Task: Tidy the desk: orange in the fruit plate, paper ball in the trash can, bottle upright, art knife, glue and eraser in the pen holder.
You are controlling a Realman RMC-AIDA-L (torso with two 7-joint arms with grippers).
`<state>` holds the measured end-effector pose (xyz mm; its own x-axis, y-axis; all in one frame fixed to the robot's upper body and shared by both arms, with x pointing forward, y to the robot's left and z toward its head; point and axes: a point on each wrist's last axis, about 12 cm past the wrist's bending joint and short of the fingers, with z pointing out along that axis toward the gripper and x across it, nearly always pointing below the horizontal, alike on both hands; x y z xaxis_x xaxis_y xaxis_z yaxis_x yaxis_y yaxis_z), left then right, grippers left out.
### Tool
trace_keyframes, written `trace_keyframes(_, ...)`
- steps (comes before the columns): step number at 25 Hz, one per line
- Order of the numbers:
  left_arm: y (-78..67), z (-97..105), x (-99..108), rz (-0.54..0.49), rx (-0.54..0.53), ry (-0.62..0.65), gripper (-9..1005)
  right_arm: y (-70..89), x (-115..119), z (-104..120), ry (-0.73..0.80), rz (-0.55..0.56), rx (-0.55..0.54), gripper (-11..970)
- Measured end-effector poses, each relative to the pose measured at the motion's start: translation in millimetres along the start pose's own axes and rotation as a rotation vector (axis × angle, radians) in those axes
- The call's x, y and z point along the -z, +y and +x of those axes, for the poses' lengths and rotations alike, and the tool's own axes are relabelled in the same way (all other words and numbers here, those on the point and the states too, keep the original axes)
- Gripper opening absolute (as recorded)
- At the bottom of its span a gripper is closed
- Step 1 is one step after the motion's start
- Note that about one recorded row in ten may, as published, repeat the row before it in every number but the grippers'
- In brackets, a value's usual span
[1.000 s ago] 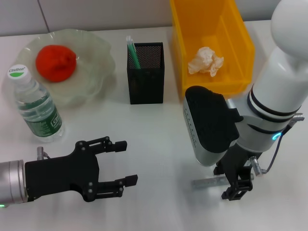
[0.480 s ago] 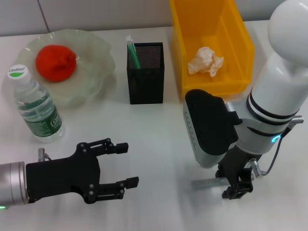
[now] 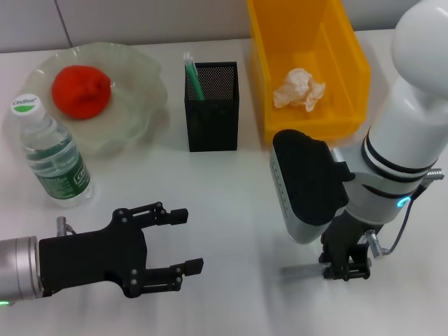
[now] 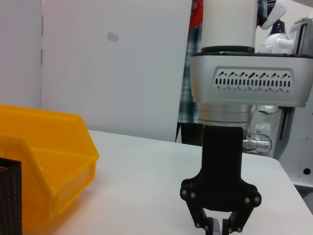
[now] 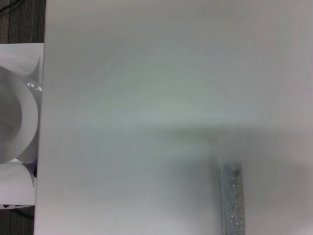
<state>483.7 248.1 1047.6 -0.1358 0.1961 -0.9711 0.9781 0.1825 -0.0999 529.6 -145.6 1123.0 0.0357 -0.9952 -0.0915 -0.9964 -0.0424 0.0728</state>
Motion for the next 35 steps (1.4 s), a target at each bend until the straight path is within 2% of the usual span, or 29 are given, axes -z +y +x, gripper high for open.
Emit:
trace_keyframes(3, -0.2, 0, 0, 0.001, 0.000, -0.002, 778, 1.2, 0, 2, -0.019, -0.014, -0.009, 159)
trace_keyframes(5, -0.8, 0, -1, 0.002, 0.001, -0.008, 778, -0.2, 5, 5, -0.064, -0.021, -0.033, 153)
trace_keyframes(6, -1.5, -1, 0, 0.004, 0.002, -0.015, 778, -3.8, 17, 10, -0.127, -0.017, -0.074, 149)
trace_keyframes(8, -2.2, -1, 1, 0.005, 0.000, -0.019, 778, -7.1, 26, 15, -0.168, 0.001, -0.101, 143)
trace_keyframes(10, -3.1, -1, 2, 0.004, -0.004, -0.024, 778, -11.7, 42, 25, -0.252, 0.041, -0.153, 142)
trace_keyframes(11, -3.6, 0, 2, 0.001, -0.003, -0.027, 778, -15.4, 60, 40, -0.361, 0.099, -0.212, 142)
trace_keyframes(12, -3.6, 0, 2, 0.001, -0.003, -0.027, 778, -16.7, 68, 47, -0.415, 0.131, -0.240, 141)
trace_keyframes(13, -3.6, 0, 3, 0.000, -0.003, -0.027, 778, -16.7, 68, 47, -0.415, 0.131, -0.240, 141)
trace_keyframes(16, -3.6, 0, 3, -0.001, -0.004, -0.028, 778, -17.5, 83, 64, -0.550, 0.240, -0.293, 139)
trace_keyframes(20, -3.3, -1, 2, -0.002, -0.005, -0.037, 778, -11.4, 95, 72, -0.750, 0.376, -0.272, 139)
trace_keyframes(28, -2.1, -4, 2, -0.012, -0.011, -0.056, 778, -2.4, 96, 92, -1.168, 0.597, -0.224, 138)
trace_keyframes(31, -2.0, -4, 2, -0.013, -0.016, -0.057, 778, -5.9, 91, 105, -1.313, 0.677, -0.233, 138)
trace_keyframes(35, -2.3, -3, 2, -0.013, -0.024, -0.057, 778, -19.9, 74, 115, -1.458, 0.719, -0.291, 137)
